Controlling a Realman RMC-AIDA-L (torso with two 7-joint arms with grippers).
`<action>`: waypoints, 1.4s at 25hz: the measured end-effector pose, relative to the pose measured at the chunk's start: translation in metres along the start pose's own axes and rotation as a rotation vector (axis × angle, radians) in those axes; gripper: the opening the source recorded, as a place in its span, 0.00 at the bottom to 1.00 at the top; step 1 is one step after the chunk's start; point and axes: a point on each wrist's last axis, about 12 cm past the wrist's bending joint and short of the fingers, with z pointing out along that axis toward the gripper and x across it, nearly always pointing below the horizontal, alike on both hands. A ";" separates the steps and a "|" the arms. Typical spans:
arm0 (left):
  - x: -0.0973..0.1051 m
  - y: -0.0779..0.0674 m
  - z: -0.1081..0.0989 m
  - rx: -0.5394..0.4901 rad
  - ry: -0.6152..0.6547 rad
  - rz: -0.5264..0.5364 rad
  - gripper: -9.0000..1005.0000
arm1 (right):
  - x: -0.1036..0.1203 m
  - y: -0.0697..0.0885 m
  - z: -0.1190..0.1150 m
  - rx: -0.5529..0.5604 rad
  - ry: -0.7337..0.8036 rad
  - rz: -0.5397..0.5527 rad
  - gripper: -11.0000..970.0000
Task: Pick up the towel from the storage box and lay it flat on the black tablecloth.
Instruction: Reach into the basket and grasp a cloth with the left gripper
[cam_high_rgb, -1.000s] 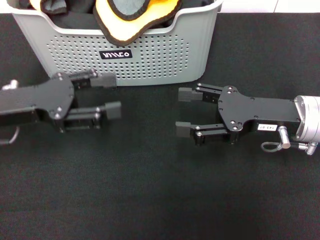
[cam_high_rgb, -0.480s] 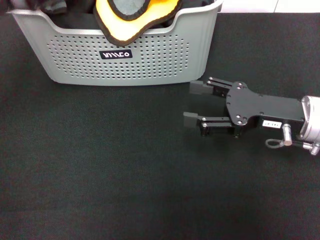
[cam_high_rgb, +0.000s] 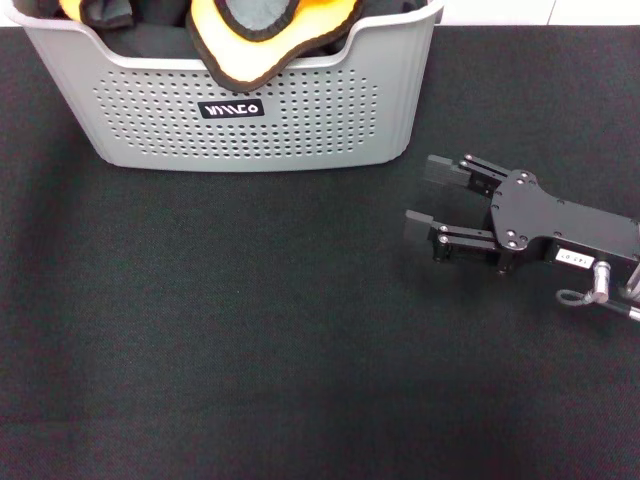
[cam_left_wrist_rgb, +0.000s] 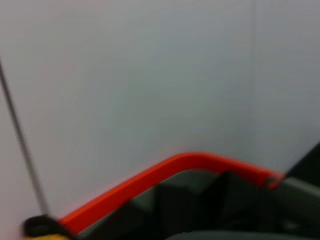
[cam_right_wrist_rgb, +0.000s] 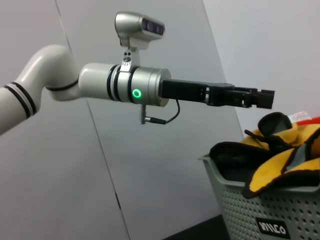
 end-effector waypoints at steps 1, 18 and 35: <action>-0.001 0.001 0.003 -0.028 0.019 0.011 0.79 | 0.001 0.000 -0.001 0.003 0.000 0.000 0.91; 0.002 -0.023 0.022 0.028 0.130 0.099 0.79 | 0.004 -0.007 0.006 0.046 0.048 -0.023 0.91; -0.010 -0.065 0.061 0.052 0.083 0.280 0.79 | 0.015 -0.003 0.000 0.087 0.046 0.002 0.91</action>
